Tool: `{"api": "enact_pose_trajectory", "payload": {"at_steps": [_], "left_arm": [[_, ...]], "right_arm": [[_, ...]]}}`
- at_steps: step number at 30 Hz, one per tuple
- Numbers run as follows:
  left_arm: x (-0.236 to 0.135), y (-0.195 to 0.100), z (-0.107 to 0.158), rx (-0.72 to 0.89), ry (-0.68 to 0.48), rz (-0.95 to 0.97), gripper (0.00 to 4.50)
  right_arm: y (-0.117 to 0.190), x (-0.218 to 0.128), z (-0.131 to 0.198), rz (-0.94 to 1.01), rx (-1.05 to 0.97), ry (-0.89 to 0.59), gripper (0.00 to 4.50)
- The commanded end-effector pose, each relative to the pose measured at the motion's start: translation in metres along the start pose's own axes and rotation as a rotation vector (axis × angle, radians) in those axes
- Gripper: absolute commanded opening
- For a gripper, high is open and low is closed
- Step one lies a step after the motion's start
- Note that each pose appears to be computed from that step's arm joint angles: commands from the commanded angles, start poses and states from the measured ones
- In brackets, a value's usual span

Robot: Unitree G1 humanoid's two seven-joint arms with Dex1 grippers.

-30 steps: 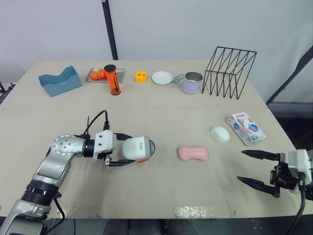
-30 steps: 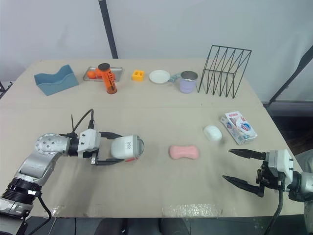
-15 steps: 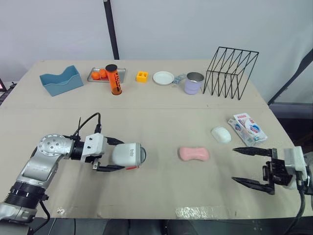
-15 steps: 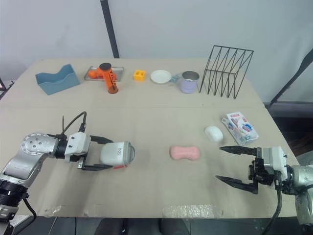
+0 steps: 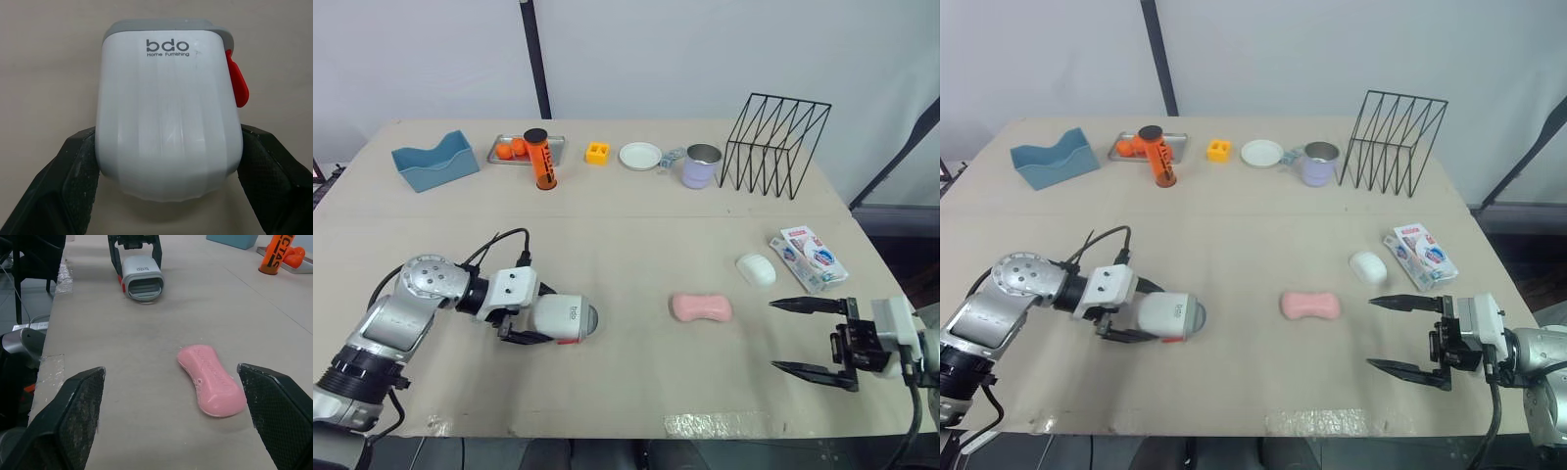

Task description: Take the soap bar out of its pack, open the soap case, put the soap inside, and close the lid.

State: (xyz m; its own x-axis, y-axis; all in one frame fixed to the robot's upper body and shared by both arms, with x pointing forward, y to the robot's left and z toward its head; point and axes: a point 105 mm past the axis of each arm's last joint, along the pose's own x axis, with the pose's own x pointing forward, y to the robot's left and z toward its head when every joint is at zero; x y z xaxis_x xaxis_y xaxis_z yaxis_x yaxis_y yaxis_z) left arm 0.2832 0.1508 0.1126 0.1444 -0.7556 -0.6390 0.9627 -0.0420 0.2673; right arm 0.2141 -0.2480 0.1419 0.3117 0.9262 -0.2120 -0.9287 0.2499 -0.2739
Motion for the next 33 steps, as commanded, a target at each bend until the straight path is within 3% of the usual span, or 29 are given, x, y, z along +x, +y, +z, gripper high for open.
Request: {"api": "enact_pose_trajectory", "payload": {"at_steps": [1, 18, 33], "left_arm": [[-0.001, 0.006, 0.017, 0.049, 0.021, 0.015, 3.47], [0.000, 0.013, 0.042, 0.079, 0.030, -0.003, 3.47], [0.000, 0.016, 0.040, 0.084, 0.041, -0.001, 3.47]], "right_arm": [[0.003, -0.001, 0.004, 0.045, -0.028, 0.011, 4.45], [0.002, 0.001, -0.001, 0.044, -0.020, 0.018, 4.45], [0.002, 0.001, -0.003, 0.043, -0.020, 0.023, 4.45]]}}
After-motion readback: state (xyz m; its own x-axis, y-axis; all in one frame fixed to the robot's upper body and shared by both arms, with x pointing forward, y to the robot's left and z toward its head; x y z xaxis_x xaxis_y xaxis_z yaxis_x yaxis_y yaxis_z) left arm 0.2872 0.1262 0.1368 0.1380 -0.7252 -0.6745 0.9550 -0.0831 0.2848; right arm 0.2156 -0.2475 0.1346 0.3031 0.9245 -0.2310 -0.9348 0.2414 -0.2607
